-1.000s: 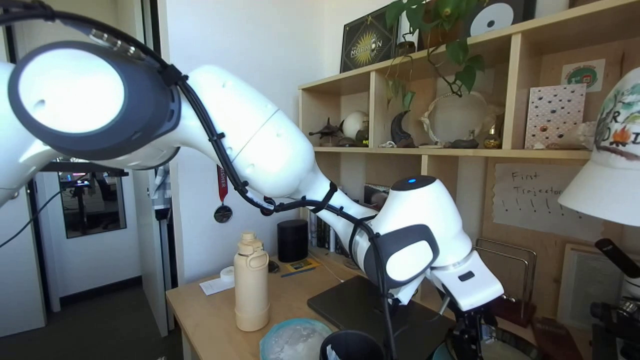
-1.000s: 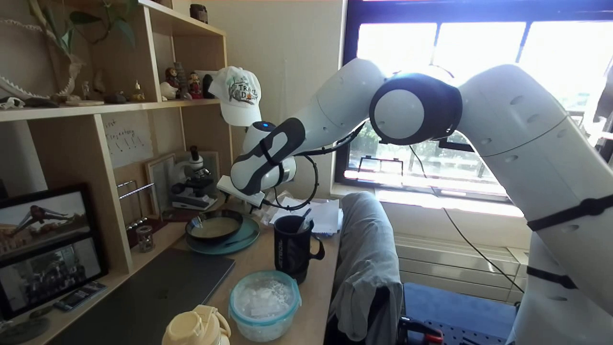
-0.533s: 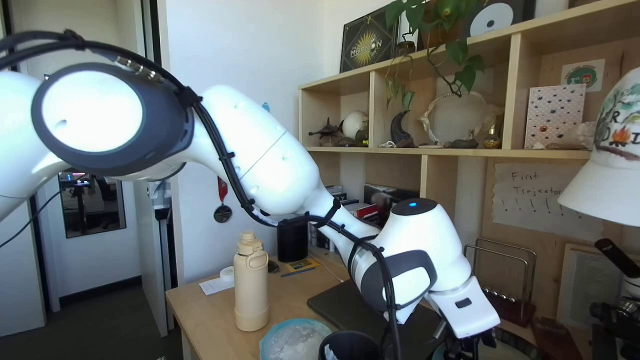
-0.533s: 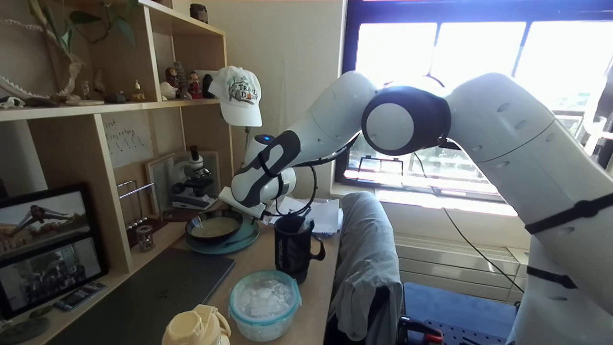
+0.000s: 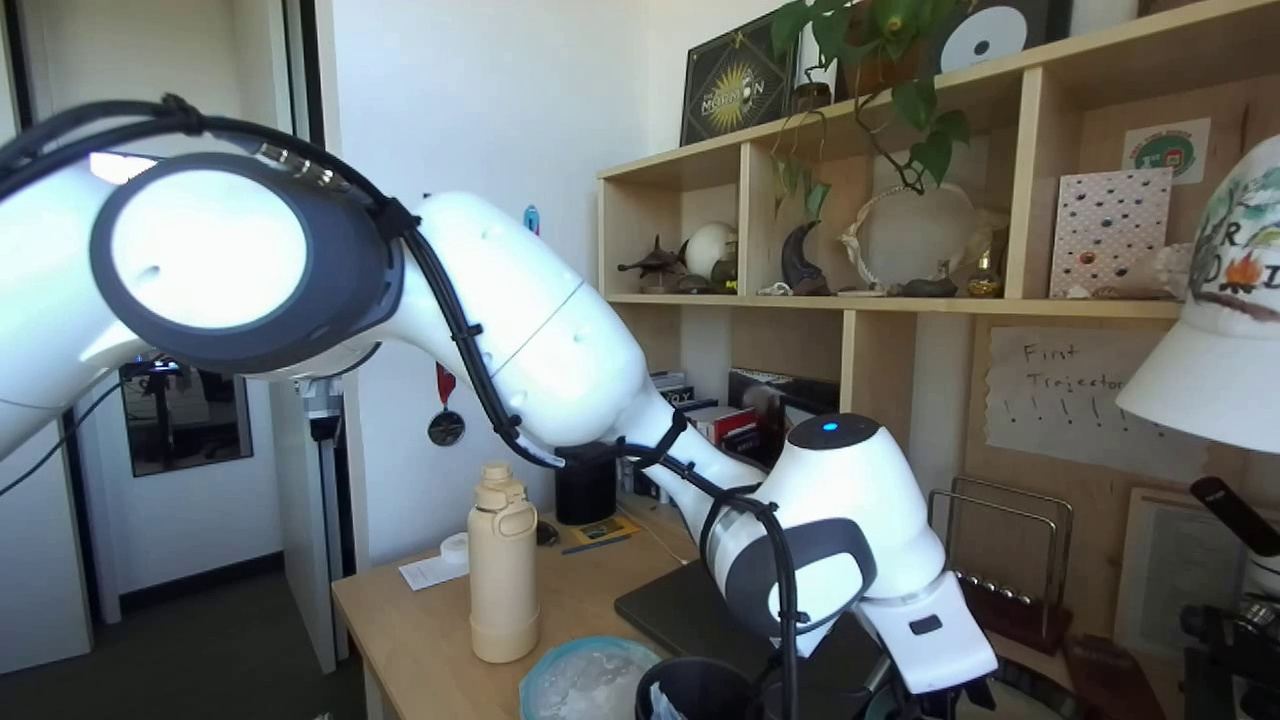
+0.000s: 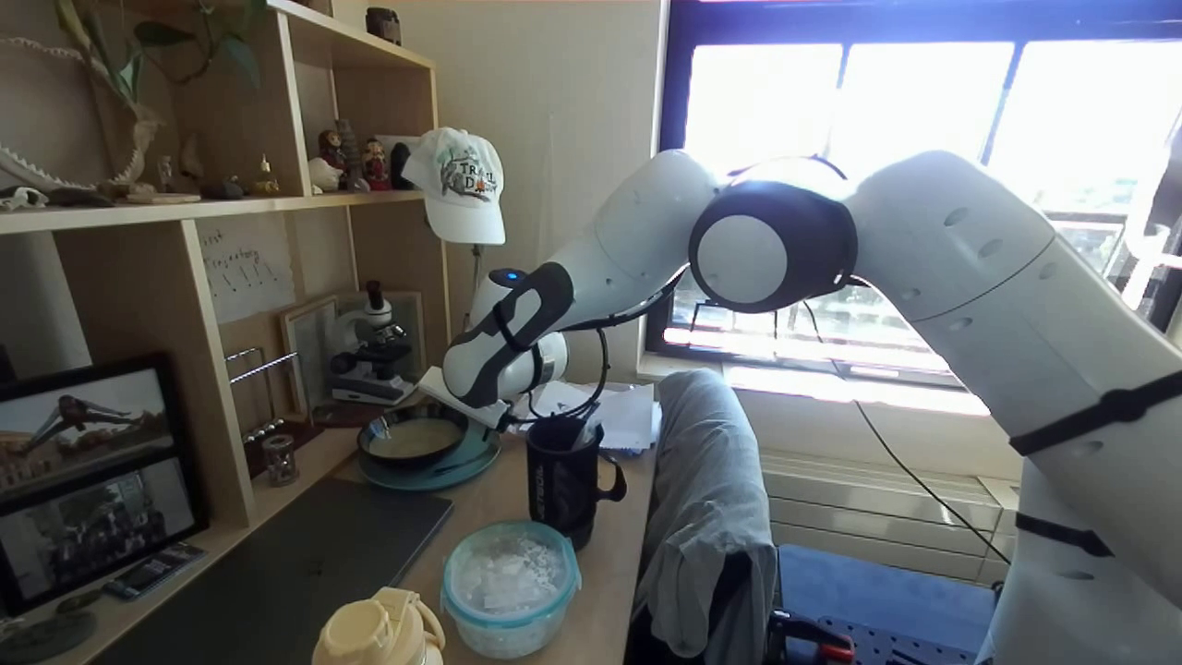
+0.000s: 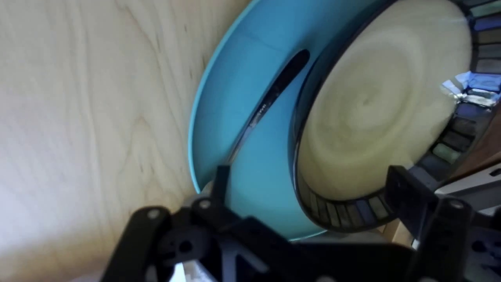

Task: Pick up the black bowl from the light blue plate and move it to the left.

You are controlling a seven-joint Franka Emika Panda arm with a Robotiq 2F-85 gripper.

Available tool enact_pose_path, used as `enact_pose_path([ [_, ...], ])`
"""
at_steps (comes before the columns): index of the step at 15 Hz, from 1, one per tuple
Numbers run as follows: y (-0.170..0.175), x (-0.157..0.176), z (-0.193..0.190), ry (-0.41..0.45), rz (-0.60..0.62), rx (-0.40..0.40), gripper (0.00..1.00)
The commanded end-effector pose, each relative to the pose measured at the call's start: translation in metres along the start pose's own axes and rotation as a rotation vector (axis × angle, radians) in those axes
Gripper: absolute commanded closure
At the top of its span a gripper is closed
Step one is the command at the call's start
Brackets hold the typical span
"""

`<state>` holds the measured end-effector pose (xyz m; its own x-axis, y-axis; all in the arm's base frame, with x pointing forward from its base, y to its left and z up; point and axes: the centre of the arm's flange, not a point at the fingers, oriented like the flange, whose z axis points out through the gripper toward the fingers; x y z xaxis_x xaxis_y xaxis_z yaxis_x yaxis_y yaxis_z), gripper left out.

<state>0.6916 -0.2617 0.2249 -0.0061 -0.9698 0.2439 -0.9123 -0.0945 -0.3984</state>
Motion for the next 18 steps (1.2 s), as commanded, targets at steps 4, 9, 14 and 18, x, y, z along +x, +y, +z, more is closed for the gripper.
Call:
enact_pose_path([
  [4, -0.017, -0.008, 0.013, 0.007, 0.038, 0.02, 0.0],
  [9, -0.025, -0.002, 0.006, 0.016, 0.042, 0.042, 0.0],
  [14, -0.031, 0.011, -0.015, 0.026, 0.048, 0.059, 0.0],
  [18, -0.044, 0.02, -0.041, 0.036, 0.036, 0.071, 0.0],
])
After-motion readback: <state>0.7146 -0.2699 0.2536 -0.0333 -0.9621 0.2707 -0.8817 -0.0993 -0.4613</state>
